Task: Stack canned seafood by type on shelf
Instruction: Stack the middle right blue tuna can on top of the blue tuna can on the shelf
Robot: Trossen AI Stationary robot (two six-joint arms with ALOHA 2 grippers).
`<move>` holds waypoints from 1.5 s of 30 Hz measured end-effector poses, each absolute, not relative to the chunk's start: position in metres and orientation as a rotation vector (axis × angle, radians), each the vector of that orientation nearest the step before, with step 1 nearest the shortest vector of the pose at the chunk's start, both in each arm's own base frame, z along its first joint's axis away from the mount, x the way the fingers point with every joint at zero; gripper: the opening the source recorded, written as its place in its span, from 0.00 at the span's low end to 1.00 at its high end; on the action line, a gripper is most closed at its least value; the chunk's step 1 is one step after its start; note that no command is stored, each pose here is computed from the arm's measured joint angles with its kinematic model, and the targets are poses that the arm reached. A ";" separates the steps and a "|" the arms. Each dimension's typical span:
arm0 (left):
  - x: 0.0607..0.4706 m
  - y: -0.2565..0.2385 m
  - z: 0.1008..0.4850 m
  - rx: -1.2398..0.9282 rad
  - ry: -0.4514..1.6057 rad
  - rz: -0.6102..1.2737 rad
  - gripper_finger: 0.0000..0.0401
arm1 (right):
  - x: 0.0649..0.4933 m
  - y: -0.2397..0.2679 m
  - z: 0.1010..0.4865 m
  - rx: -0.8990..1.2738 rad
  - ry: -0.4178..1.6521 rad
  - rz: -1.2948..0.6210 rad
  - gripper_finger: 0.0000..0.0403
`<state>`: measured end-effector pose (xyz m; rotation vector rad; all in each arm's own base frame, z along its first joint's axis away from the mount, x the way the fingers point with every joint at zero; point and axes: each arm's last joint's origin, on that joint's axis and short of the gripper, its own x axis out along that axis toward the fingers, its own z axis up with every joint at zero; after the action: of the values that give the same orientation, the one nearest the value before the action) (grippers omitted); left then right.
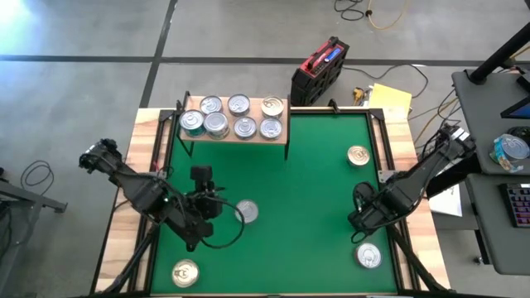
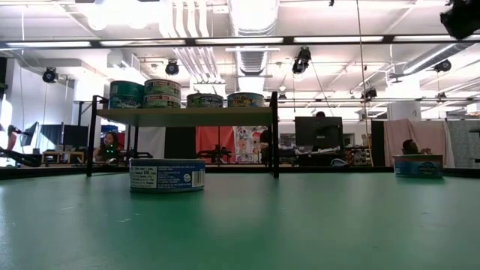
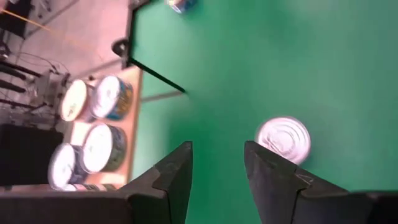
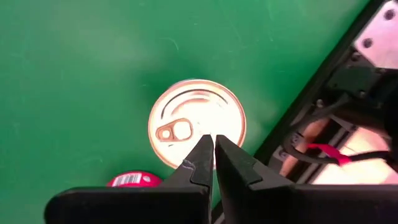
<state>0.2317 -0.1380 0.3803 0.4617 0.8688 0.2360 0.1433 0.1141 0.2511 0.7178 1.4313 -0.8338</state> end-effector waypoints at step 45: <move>0.221 -0.115 0.400 0.563 0.776 0.443 0.21 | 0.166 0.115 0.175 0.826 1.142 -0.634 0.02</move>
<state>0.2211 -0.1150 0.3997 0.5631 0.7765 0.4432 0.1656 0.1149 0.1749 0.8261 1.1423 -0.6343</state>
